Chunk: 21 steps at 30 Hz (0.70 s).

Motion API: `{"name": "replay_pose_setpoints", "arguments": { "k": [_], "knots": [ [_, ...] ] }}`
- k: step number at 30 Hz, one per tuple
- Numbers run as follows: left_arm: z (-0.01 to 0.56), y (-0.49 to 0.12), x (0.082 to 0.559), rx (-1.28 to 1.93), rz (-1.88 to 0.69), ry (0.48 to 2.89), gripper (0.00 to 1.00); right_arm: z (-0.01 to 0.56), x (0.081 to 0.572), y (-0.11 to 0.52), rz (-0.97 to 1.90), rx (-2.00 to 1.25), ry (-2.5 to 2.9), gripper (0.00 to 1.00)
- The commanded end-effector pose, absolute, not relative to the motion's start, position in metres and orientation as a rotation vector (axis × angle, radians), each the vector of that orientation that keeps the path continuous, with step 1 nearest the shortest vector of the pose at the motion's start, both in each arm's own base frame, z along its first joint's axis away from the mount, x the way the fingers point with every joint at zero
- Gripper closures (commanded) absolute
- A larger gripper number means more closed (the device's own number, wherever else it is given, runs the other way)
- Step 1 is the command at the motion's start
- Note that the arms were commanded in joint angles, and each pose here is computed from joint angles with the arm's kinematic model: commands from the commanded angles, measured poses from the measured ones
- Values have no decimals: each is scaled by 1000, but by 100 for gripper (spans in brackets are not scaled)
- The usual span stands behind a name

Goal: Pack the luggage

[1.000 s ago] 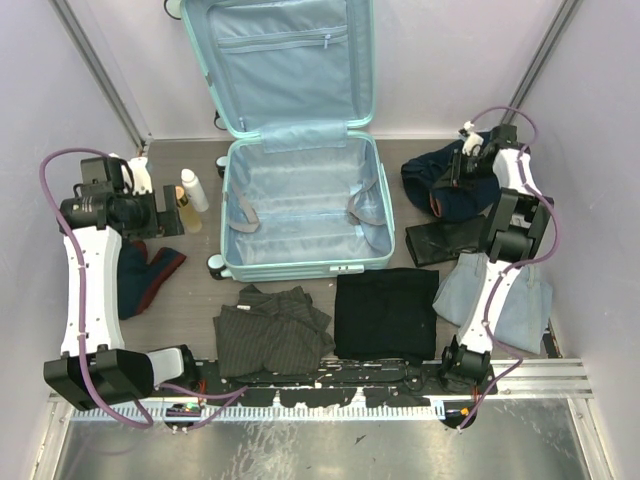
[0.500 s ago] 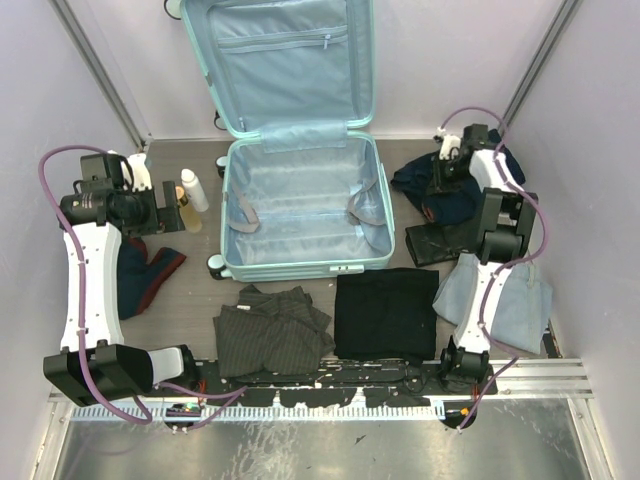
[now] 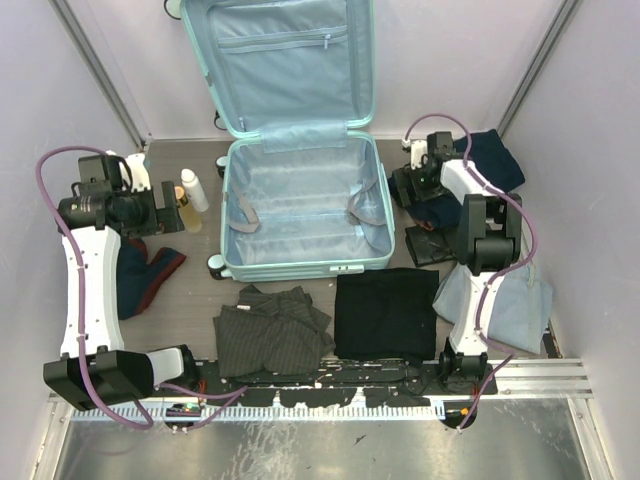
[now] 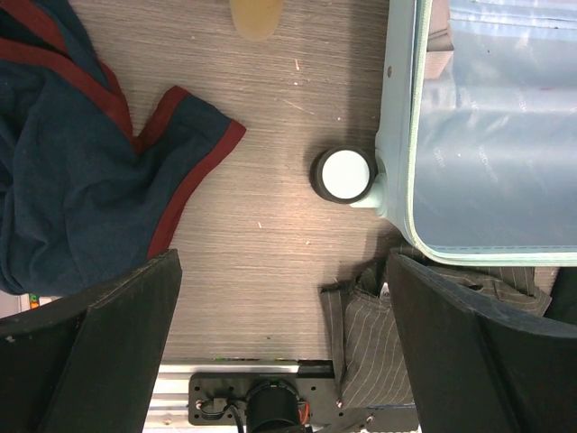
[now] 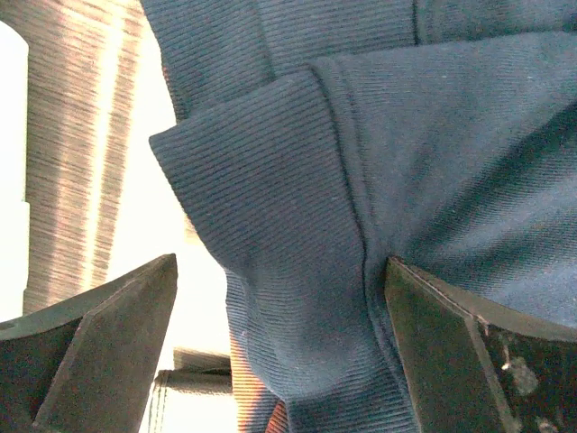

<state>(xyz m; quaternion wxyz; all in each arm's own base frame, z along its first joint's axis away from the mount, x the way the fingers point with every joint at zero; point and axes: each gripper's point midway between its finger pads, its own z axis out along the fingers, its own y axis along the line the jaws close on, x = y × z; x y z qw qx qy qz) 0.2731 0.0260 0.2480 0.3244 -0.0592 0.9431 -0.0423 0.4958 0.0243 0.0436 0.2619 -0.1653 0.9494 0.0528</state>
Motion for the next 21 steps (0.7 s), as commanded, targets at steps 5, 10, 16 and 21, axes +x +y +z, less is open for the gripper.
{"name": "replay_pose_setpoints", "arguments": {
  "k": [5, 10, 16, 21],
  "knots": [
    [259, 26, 274, -125, -91, 2423, 2, 29, 506, 11, -203, -583, 2515, 0],
    [259, 31, 275, -125, -62, 2425, 2, -15, 491, 6, -145, -624, 2637, 0],
    [265, 32, 276, -126, -49, 2408, 2, -44, 473, -10, 132, -491, 2822, 33],
    [269, 32, 283, -123, -54, 2398, 2, -43, 482, -33, 139, -419, 2844, 62]
  ]
}}
